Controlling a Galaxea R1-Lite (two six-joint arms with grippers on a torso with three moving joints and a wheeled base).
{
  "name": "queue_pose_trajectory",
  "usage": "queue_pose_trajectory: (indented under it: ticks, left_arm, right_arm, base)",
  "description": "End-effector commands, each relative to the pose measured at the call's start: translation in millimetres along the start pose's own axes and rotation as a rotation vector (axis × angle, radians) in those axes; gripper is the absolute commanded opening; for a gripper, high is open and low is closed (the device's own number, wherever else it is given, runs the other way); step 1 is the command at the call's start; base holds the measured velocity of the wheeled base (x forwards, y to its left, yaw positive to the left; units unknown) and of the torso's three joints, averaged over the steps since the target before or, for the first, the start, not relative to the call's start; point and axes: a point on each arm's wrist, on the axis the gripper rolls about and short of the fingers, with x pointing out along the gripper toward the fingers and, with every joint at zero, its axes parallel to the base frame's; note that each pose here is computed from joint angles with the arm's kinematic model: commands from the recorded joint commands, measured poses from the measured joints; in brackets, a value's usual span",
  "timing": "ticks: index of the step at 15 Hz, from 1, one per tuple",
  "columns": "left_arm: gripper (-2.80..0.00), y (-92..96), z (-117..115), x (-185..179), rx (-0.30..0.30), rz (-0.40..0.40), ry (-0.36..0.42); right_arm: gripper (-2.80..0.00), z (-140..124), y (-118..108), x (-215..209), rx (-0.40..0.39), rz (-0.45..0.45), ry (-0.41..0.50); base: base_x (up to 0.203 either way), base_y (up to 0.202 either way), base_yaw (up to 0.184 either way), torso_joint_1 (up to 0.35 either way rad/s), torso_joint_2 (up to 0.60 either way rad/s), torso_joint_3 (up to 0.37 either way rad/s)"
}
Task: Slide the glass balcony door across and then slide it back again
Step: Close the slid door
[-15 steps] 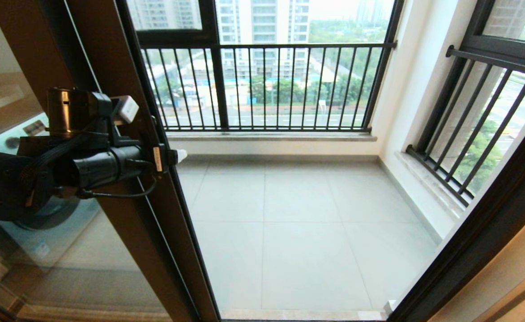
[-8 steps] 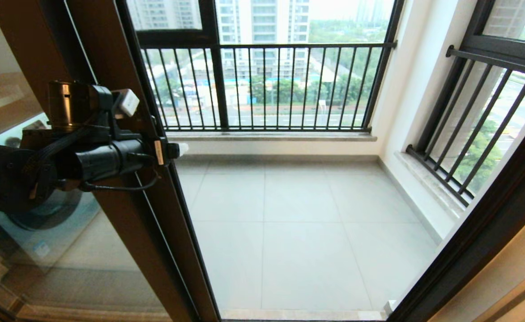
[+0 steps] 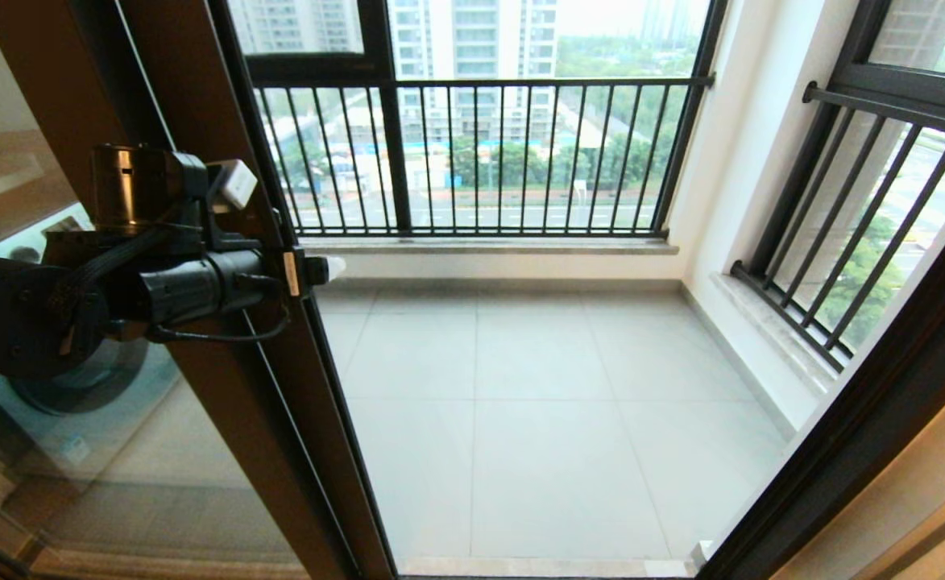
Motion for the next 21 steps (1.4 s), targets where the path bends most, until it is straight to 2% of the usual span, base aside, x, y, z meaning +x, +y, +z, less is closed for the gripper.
queue_pose_trajectory:
  ticks: [1, 5, 9, 13, 21]
  left_arm:
    - [0.00, -0.1, 0, 1, -0.001, 0.001, -0.004]
    - [0.00, 0.3, -13, 23, 0.001, 0.011, 0.049]
    - [0.00, 0.1, -8, 23, -0.004, 0.012, 0.029]
    - [0.00, -1.7, 1, 23, -0.010, -0.003, -0.073]
    - [0.00, -10.4, -6, 27, 0.001, -0.026, -0.048]
  right_arm:
    - [-2.80, 0, 0, 0, -0.001, 0.000, 0.000]
    - [-2.80, 0, 0, 0, -0.001, 0.002, 0.000]
    - [-2.80, 0, 0, 0, -0.001, 0.000, 0.000]
    - [-2.80, 0, 0, 0, -0.001, 0.000, 0.000]
    - [-2.80, 0, 0, 0, -0.001, 0.001, 0.002]
  base:
    - [0.000, 0.000, 0.000, 0.000, 0.00, 0.000]
    - [0.000, 0.000, 0.000, 0.000, 0.00, 0.000]
    - [0.000, 0.000, 0.000, 0.000, 0.00, 0.000]
    - [0.000, 0.000, 0.000, 0.000, 0.00, 0.000]
    - [0.000, 0.000, 0.000, 0.000, 0.00, 0.000]
